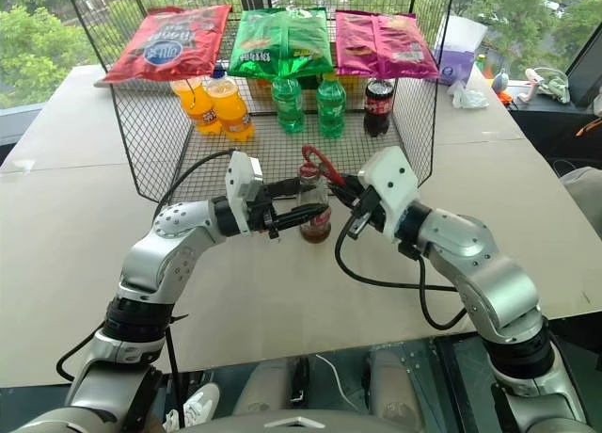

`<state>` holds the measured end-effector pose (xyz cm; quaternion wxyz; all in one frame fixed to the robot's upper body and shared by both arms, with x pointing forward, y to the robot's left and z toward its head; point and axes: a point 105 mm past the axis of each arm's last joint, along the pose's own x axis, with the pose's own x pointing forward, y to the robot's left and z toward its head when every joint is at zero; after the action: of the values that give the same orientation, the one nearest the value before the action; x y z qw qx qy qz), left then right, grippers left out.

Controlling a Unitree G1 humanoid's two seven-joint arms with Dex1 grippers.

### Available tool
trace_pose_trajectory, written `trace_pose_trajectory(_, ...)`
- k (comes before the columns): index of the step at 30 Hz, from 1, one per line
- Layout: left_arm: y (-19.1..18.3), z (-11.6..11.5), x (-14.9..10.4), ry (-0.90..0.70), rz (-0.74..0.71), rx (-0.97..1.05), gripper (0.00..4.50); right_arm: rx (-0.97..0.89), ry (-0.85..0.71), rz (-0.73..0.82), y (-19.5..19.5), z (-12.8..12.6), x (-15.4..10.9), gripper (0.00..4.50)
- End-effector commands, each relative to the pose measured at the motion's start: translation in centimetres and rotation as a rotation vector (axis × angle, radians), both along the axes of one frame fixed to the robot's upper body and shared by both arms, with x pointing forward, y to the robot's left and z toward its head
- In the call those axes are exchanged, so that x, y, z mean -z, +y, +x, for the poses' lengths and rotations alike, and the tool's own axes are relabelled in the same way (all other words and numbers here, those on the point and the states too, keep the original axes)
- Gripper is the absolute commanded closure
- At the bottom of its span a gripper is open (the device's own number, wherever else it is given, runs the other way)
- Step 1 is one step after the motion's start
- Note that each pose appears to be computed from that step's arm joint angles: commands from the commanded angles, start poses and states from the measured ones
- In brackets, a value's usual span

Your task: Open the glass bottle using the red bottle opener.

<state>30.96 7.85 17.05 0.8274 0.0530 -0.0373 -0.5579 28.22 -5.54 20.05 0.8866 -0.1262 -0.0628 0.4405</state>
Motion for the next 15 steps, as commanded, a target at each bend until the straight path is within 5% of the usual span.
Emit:
trace_pose_trajectory(1, 0.1, 0.1, -1.0, -0.044, -0.005, -0.002, 2.22, -0.022, -0.088, -0.031, 0.4, -0.4, -0.8, 4.50)
trace_pose_trajectory(8, 0.3, 0.5, -1.1, -0.038, -0.018, -0.025, 2.22, -0.007, -0.163, -0.075, 0.5, 0.1, -0.6, 4.50)
trace_pose_trajectory(15, 0.5, 0.9, -1.4, -0.034, -0.028, -0.042, 2.22, 0.074, -0.401, -0.187, -0.8, 0.6, -0.4, 4.50)
